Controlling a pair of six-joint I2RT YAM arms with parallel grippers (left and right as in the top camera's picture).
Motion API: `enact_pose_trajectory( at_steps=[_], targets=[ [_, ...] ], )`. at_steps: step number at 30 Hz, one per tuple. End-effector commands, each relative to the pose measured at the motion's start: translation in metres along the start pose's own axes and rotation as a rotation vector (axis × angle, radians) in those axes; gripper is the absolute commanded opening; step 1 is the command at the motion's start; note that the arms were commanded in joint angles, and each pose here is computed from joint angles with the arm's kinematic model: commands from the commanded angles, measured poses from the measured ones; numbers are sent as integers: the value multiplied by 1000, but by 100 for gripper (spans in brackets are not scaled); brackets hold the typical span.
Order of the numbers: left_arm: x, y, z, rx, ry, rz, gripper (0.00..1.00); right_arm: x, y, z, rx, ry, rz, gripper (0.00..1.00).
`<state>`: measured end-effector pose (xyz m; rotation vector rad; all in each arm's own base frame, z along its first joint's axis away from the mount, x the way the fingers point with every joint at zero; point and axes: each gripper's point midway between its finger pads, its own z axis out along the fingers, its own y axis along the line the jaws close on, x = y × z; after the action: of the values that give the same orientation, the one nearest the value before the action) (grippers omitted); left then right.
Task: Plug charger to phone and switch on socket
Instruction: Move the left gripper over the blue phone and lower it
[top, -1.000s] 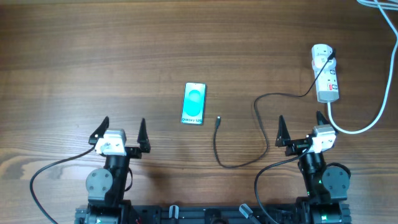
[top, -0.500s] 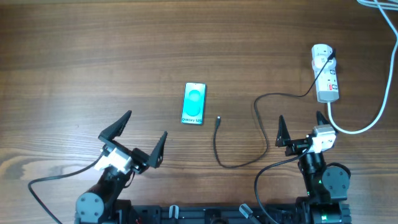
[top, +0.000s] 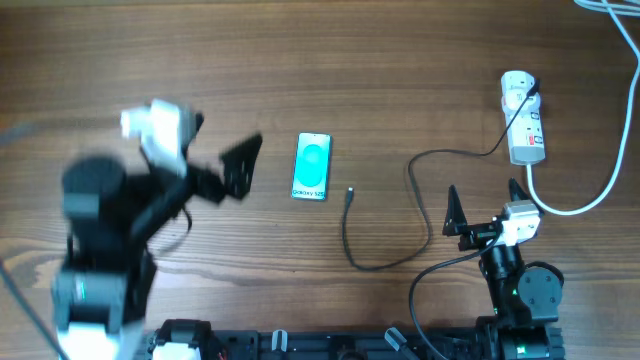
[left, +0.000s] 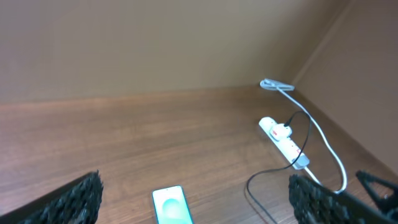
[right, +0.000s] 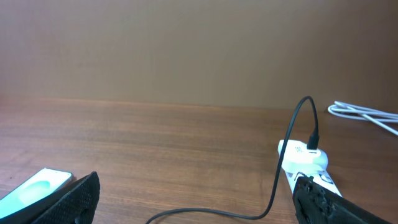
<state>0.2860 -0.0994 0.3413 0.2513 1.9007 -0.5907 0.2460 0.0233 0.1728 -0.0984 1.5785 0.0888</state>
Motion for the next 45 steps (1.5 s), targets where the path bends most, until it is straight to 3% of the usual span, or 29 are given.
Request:
enact_pose_trajectory(
  at_steps=[1, 5, 23, 33, 36, 45],
  targets=[
    [-9, 0, 33, 67, 118, -64, 100, -2, -1, 0, 10, -8, -17, 100],
    [1, -6, 56, 182, 191, -107, 100, -2, -1, 0, 10, -8, -18, 100],
    [25, 0, 61, 163, 287, -171, 100, -2, -1, 0, 10, -8, -17, 100],
    [37, -5, 63, 156, 350, -295, 100, -2, -1, 0, 10, -8, -17, 100],
    [38, -4, 76, 98, 372, -346, 100, -2, -1, 0, 10, -8, -17, 100],
    [71, -1, 125, -94, 529, -251, 100, -2, -1, 0, 10, -8, -17, 100]
  ],
)
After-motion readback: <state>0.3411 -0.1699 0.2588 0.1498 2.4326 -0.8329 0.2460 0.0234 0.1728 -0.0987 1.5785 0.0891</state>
